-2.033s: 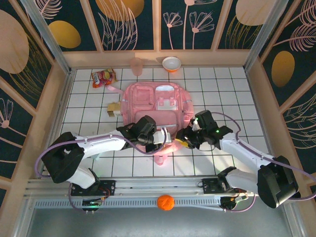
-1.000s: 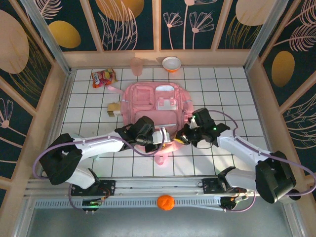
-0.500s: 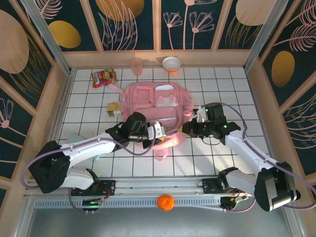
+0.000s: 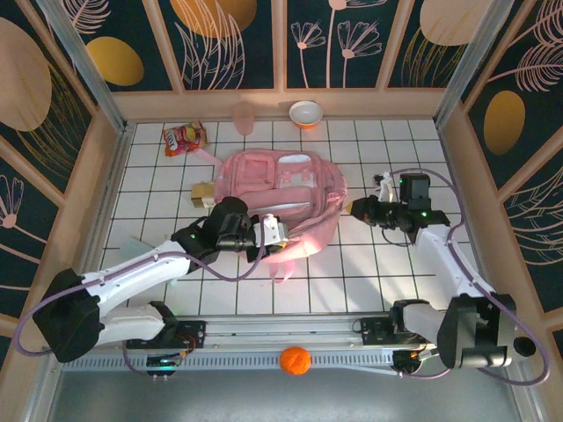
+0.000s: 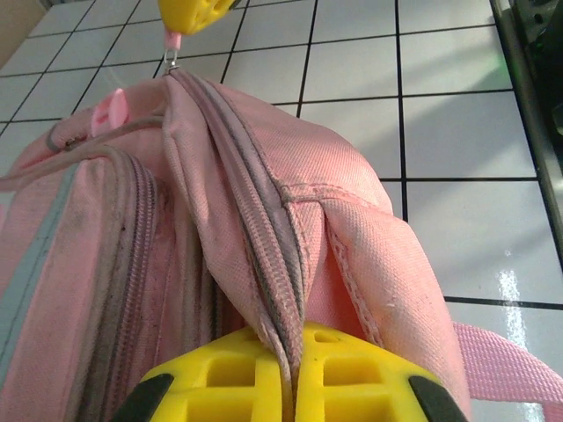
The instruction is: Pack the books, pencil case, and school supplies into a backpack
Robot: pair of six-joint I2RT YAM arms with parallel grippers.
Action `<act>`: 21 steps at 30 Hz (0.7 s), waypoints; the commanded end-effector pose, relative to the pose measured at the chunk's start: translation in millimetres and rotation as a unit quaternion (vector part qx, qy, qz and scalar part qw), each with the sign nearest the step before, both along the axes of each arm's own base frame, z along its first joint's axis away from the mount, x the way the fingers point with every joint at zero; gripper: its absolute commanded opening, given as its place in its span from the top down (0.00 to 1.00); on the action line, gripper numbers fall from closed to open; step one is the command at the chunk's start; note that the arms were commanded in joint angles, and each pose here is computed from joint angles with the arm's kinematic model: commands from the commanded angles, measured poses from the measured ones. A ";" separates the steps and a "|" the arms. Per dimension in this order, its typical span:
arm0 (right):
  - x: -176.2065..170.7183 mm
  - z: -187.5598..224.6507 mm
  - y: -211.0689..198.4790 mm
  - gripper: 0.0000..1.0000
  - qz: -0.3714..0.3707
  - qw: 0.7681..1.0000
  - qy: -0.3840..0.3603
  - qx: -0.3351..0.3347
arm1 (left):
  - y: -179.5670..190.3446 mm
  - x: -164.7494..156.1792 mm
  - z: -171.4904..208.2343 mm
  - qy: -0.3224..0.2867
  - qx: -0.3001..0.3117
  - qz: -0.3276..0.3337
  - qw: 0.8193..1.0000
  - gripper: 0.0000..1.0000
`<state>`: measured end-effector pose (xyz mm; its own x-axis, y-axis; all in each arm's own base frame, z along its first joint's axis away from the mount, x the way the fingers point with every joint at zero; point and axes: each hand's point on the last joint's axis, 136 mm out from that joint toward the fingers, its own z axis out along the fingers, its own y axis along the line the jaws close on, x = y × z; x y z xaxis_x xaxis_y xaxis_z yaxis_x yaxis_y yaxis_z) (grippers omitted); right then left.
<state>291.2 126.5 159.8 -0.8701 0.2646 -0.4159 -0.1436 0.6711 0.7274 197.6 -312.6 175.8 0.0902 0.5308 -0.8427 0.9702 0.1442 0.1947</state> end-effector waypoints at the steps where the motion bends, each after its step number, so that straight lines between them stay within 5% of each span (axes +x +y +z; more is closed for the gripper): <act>1: 45.2 5.8 -37.8 1.00 -0.075 0.995 -0.056 -0.027 | -5.9 -9.6 53.1 -0.037 -0.056 -0.038 0.997 1.00; 8: 79.1 -30.8 -62.4 1.00 -0.137 0.989 -0.023 -0.049 | -7.8 -14.7 87.5 -0.061 -0.090 -0.054 0.993 1.00; 18: 69.6 -47.2 -62.4 1.00 -0.143 0.988 -0.009 -0.052 | -15.2 -13.6 91.6 -0.060 -0.109 -0.063 0.990 1.00; 20: 65.2 -38.3 -60.3 0.84 -0.137 0.989 -0.013 -0.051 | -17.4 -13.1 85.8 -0.056 -0.104 -0.067 0.991 1.00; 21: 62.5 -31.8 -59.4 0.70 -0.136 0.989 -0.013 -0.053 | -18.2 -12.8 81.1 -0.053 -0.098 -0.070 0.991 0.89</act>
<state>340.3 97.3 118.0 -0.8381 0.3906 -0.3807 -0.0139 0.6824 0.7308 191.5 -314.8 202.4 0.1179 0.4906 -0.8633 0.9730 0.1166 0.1992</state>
